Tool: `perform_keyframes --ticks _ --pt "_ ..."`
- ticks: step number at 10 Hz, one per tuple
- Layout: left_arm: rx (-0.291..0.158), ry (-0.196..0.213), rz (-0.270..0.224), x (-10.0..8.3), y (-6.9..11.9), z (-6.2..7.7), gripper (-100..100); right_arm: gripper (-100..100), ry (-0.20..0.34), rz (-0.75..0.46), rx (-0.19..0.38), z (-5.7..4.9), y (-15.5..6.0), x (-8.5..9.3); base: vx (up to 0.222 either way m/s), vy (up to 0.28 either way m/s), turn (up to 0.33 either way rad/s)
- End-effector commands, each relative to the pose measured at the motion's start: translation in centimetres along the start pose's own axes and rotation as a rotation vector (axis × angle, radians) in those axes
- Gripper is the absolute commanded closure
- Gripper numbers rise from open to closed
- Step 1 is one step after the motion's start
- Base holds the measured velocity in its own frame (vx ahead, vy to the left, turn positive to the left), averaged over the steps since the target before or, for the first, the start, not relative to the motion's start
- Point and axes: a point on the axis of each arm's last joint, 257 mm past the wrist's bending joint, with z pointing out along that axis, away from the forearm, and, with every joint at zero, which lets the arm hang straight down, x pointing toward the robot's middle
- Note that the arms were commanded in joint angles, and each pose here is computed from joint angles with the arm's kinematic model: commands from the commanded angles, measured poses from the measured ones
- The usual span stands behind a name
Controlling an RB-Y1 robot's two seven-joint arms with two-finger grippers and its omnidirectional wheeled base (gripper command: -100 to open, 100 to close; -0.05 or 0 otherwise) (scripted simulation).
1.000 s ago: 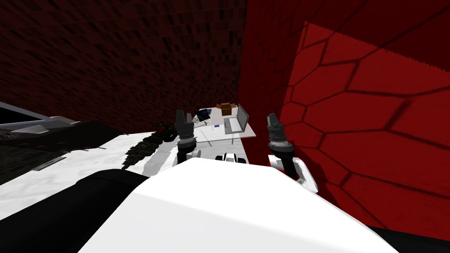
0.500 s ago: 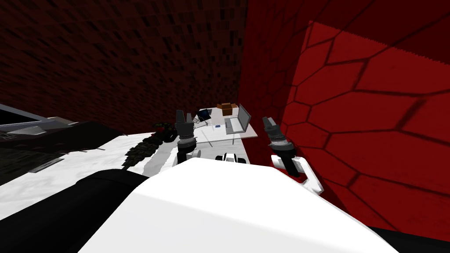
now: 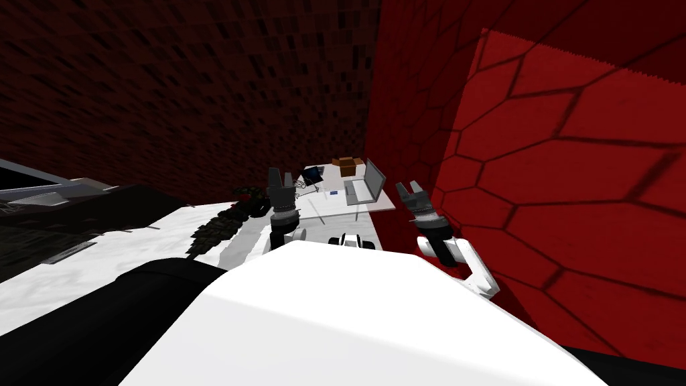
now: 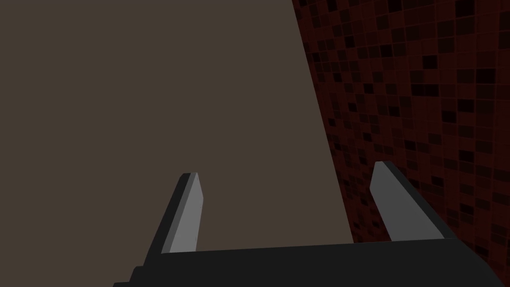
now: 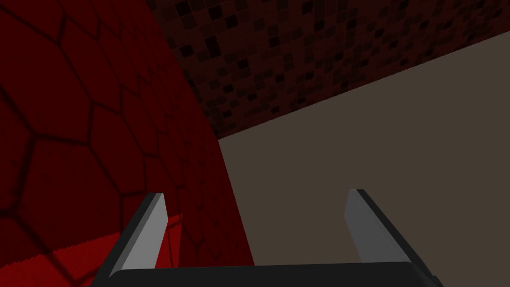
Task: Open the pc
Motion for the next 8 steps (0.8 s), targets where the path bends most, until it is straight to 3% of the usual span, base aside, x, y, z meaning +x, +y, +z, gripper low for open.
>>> perform_keyframes --ticks 1,7,8 --pt "0.000 0.000 0.000 0.0 0.0 0.0 0 -100 0.043 -0.120 0.016 -0.3 -1.3 1.0 0.005 0.039 0.005" --pt "0.000 0.000 0.000 0.0 0.0 0.0 0 -100 0.180 -0.470 0.053 -1.1 -6.0 3.9 0.012 0.045 0.038" --pt "0.000 0.000 0.000 0.0 0.0 0.0 0 -100 0.180 -0.478 0.052 -1.1 -6.0 3.9 0.014 0.035 0.023"
